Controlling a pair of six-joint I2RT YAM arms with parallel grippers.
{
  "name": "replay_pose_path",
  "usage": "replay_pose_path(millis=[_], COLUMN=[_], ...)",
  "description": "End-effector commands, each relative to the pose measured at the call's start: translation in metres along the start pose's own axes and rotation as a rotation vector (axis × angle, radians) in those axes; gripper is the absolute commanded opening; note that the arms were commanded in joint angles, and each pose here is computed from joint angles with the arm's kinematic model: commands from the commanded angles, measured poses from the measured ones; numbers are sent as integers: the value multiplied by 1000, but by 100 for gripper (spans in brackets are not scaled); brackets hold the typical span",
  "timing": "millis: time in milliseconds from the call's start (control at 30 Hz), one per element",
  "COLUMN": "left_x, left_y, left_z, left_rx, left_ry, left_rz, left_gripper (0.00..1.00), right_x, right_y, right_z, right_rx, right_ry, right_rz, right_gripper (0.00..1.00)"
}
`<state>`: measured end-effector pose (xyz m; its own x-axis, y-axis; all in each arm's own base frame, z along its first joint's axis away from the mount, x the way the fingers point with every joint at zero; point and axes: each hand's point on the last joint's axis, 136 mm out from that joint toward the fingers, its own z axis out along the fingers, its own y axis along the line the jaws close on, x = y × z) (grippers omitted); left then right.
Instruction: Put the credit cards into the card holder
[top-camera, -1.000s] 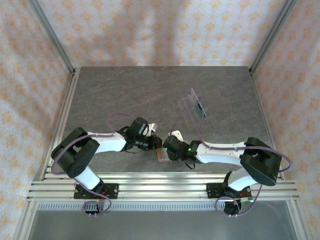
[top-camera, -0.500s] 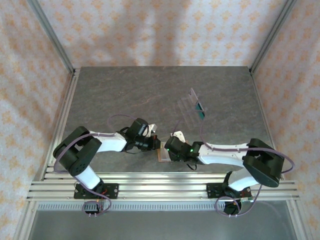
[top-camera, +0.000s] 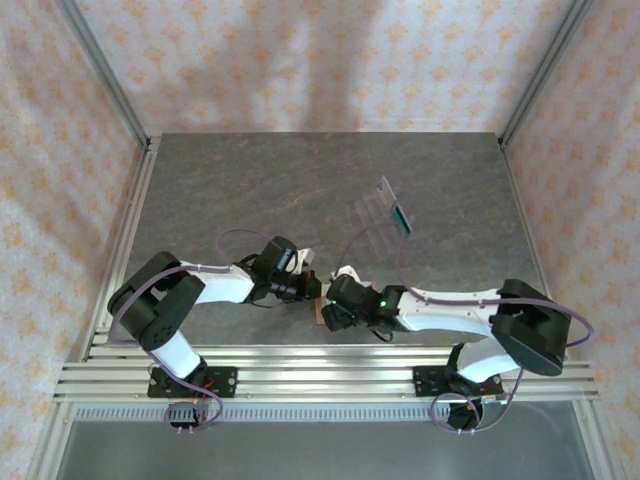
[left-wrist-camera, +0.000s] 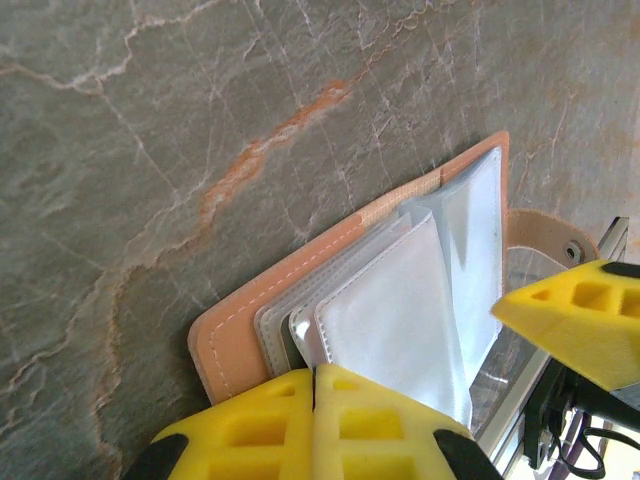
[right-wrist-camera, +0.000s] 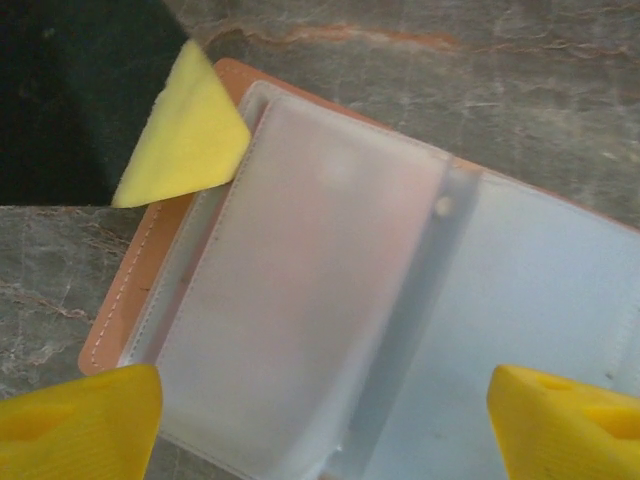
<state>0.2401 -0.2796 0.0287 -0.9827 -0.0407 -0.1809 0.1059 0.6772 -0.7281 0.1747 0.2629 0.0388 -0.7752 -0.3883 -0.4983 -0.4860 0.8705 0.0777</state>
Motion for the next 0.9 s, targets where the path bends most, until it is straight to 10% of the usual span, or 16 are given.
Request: replay_pose_path(millis=[0,467,867], left_x=[0,1,0], left_y=[3,4,-1], left_z=[3,2,-7], left_rx=[6,-11,-8], left_ry=[8,15,-6], left_rz=[-6,2,11], left_gripper=[0,0,7], right_x=[-11,-11,-12], right_y=[9,-20,-97], right_z=[2,-9,-57], right_rx=[13,149,461], right_ry=[-27,-57,-165], right_rz=[-13,7,218], right_gripper=[87,62,68])
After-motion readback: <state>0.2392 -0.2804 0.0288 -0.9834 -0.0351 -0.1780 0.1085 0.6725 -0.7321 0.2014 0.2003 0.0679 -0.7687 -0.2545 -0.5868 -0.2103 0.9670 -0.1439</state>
